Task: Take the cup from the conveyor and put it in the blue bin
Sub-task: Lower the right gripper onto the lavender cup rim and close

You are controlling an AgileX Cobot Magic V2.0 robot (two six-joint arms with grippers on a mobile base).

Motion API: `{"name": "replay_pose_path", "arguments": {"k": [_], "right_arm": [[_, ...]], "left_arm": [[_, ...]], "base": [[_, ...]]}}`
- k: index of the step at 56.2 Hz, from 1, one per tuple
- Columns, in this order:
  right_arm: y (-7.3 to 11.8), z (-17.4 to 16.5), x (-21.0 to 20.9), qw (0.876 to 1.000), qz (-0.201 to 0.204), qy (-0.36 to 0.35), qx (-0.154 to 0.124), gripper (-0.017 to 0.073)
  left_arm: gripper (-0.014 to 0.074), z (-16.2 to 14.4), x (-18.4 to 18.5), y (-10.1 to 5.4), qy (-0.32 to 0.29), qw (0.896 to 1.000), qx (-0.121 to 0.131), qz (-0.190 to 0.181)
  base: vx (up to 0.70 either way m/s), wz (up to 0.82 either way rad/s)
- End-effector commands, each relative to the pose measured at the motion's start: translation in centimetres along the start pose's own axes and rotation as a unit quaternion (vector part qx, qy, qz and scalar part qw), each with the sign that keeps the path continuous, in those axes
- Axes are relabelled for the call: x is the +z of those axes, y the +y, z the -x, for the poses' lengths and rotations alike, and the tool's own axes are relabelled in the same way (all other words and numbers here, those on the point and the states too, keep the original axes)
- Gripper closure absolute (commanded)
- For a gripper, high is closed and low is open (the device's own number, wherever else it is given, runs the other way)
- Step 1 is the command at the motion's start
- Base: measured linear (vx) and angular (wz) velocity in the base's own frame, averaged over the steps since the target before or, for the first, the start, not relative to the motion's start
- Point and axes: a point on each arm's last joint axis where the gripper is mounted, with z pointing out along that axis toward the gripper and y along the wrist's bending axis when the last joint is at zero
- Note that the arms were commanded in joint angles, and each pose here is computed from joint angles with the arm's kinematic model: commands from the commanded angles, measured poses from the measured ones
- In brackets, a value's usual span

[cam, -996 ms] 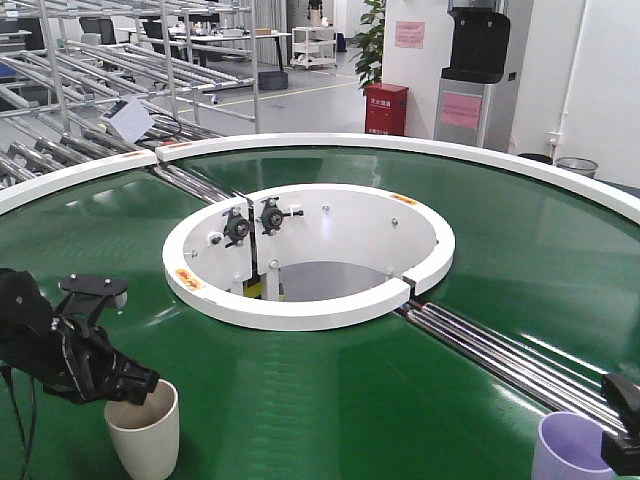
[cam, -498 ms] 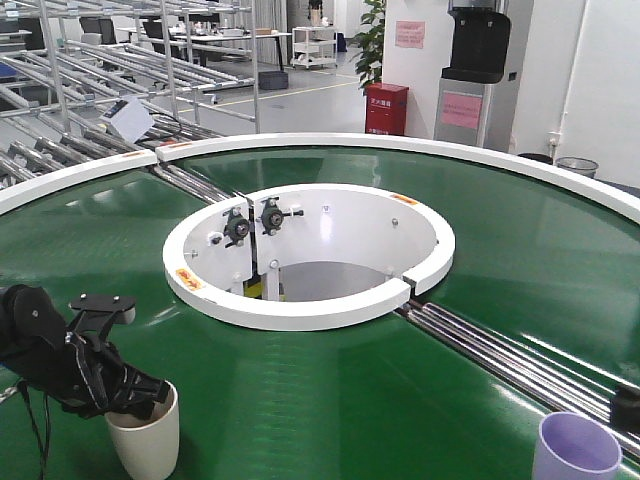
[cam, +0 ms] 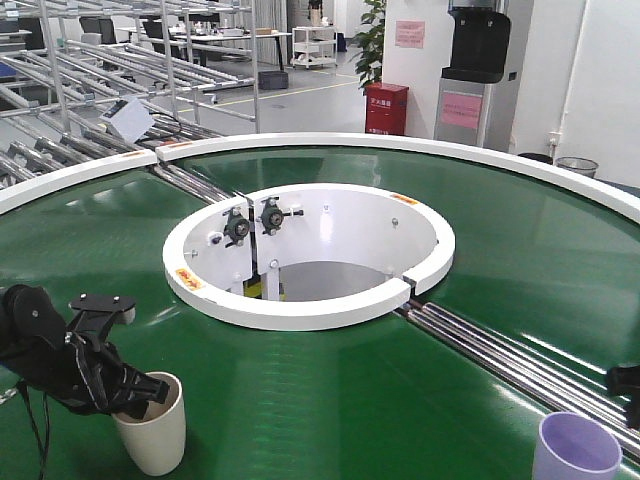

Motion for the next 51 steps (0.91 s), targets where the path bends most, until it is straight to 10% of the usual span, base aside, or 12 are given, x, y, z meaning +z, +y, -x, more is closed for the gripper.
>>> {"name": "replay_pose_path", "arguments": {"k": [1,13,32,51], "right_arm": [[0.3,1.5,-1.0,0.999,0.023,-0.047,-0.01,0.0103],[1.7,1.9,1.3,0.997,0.046,-0.04,-0.05,0.0104],[1.3,2.1,5.9,0.999,0.041,-0.006,-0.025,0.0167],[1.3,1.9,6.7,0.999,0.043,0.008,-0.022,0.0483]], "left_arm": [[0.0533,1.9,-2.9,-0.8,-0.067,0.998,0.004,-0.001],[0.0531,2.1,-2.9,-0.8,-0.078,0.997,0.003,0.001],[0.0531,2.2,-2.9,-0.7,-0.087,0.996,0.004,0.004],[0.0531,2.2,-2.9,-0.7,-0.087,0.996,0.004,0.004]], "base": [[0.0,0.0],[0.0,0.0],[0.0,0.0],[0.0,0.0]]}}
